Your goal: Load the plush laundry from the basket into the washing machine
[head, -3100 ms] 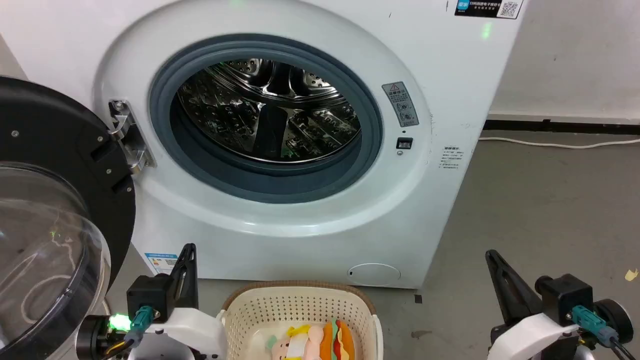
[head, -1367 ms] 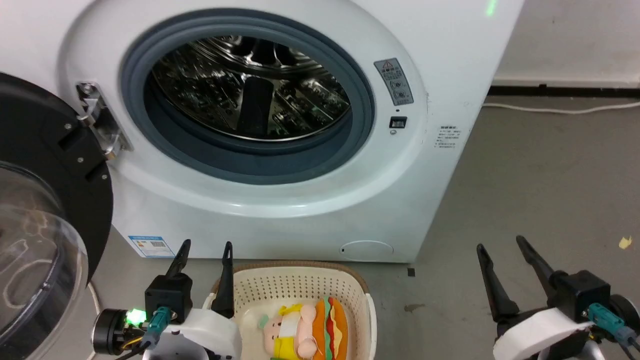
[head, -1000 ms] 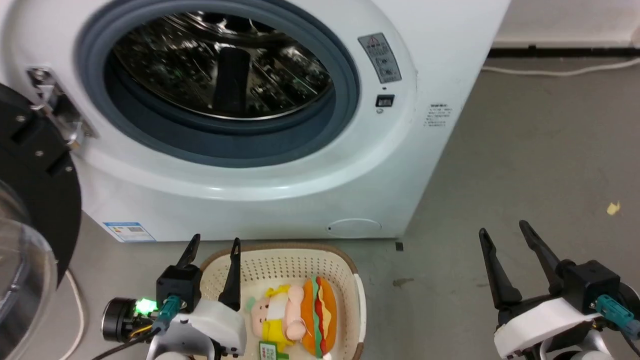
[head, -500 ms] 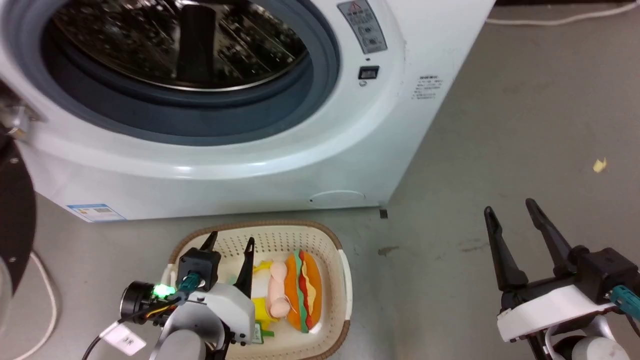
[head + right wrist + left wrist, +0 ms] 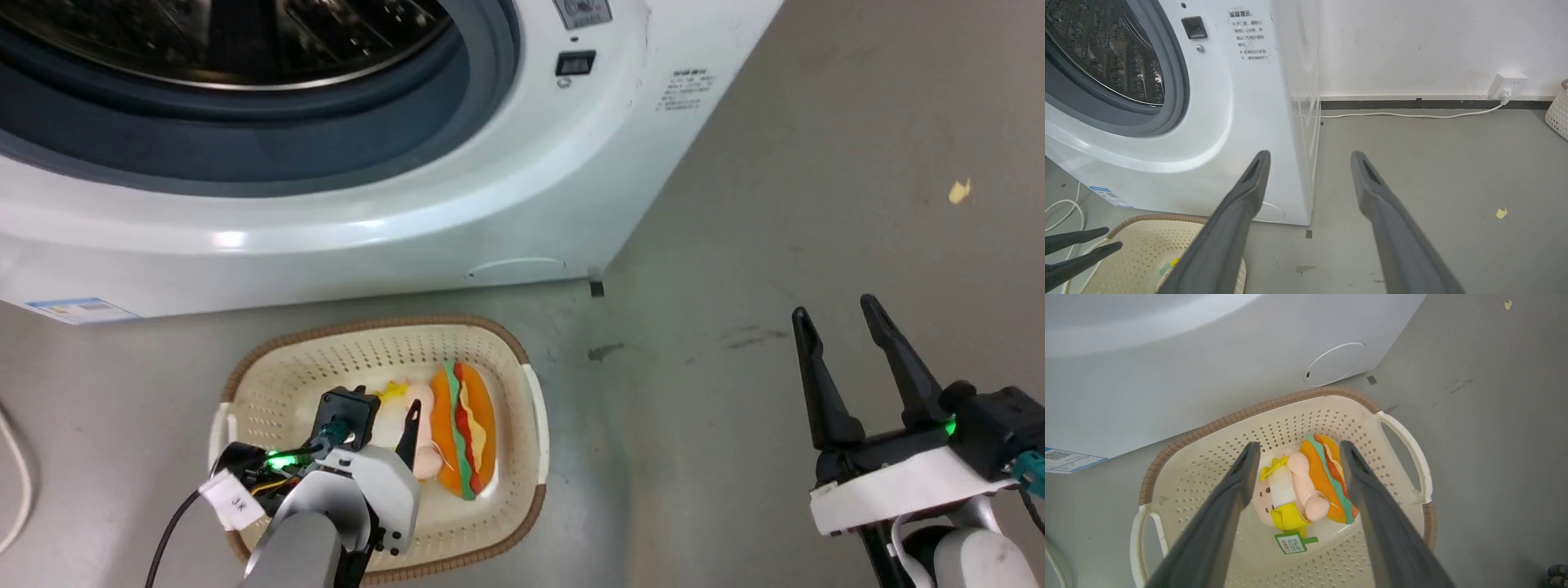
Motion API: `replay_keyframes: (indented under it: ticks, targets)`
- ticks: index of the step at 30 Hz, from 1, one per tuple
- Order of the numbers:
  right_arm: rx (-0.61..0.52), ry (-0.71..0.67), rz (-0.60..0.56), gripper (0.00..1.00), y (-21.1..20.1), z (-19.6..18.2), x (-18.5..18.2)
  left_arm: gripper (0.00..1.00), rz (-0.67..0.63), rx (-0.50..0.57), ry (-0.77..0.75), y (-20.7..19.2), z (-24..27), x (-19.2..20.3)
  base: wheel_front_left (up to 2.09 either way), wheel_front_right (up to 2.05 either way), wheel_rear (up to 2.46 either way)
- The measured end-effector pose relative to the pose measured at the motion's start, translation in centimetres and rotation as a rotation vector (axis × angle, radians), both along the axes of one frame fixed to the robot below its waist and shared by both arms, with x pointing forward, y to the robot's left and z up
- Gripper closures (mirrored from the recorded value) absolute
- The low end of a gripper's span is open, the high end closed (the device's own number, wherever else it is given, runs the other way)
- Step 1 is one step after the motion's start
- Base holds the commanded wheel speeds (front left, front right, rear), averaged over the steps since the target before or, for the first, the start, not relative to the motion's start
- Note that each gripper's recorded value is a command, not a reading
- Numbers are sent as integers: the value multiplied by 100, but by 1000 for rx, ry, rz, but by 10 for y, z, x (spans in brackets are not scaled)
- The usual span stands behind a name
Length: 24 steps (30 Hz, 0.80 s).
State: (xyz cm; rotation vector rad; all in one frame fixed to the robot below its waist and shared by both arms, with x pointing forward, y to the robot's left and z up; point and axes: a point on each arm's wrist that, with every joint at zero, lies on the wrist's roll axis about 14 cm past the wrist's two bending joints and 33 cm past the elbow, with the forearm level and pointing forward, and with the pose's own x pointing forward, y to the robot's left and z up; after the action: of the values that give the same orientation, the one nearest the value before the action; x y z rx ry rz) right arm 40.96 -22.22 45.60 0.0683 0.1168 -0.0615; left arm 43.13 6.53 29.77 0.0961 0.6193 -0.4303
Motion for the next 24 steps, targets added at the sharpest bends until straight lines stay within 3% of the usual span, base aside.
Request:
replay_keyframes:
  ticks: [24]
  targets:
    - [16,105,-96,0,-29,-50,2,0,-277,157,363,-24,-122,-27,0,0,0]
